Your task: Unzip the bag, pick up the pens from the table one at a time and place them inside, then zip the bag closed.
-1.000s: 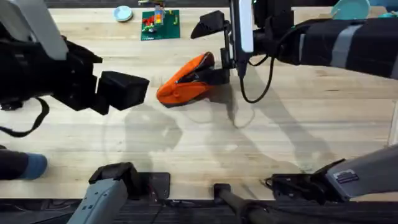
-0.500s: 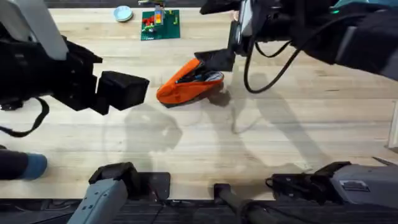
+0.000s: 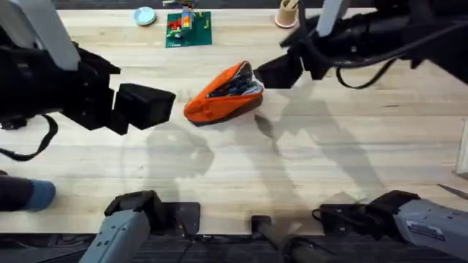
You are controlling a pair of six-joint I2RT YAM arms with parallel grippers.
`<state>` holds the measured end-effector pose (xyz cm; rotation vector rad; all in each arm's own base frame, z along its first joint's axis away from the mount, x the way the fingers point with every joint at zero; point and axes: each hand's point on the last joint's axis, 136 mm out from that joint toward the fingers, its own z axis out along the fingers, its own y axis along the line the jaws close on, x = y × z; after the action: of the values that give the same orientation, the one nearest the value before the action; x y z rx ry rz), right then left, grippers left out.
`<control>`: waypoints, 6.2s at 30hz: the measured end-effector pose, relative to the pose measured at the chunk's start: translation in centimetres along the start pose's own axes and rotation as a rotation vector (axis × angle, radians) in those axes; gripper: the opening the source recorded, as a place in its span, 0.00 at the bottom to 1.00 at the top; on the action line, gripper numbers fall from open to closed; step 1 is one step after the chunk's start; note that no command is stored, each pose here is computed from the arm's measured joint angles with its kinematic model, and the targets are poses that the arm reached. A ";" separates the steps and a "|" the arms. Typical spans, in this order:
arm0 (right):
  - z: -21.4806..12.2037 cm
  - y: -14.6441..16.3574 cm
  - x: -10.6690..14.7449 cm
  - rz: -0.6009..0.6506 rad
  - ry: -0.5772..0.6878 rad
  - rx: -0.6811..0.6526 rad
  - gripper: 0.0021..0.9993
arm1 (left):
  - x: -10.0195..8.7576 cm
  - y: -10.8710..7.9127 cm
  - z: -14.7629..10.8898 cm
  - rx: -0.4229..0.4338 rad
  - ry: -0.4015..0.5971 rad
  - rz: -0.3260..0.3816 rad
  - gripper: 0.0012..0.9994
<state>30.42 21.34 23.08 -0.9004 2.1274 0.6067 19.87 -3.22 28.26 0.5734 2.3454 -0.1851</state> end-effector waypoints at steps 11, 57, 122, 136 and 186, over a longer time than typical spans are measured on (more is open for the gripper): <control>-1.3 0.6 4.3 0.255 0.192 0.025 1.00 | 0.0 0.0 0.0 0.000 0.000 0.000 1.00; -1.0 0.1 2.9 0.251 0.134 0.040 1.00 | 1.8 -0.9 1.1 0.197 -0.045 0.427 0.99; 8.5 11.3 5.0 0.789 0.355 -0.097 1.00 | 5.1 3.5 8.9 0.433 -0.110 0.260 0.99; 12.2 11.3 5.7 0.781 0.361 -0.103 1.00 | 5.1 3.5 8.9 0.433 -0.110 0.260 0.99; 17.3 10.6 4.6 0.791 0.239 -0.068 0.34 | 5.1 3.6 9.0 0.432 -0.111 0.262 0.99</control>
<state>27.83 37.54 10.20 -0.1227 2.6830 0.9957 23.58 -0.80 18.29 1.0422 2.1039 -0.5934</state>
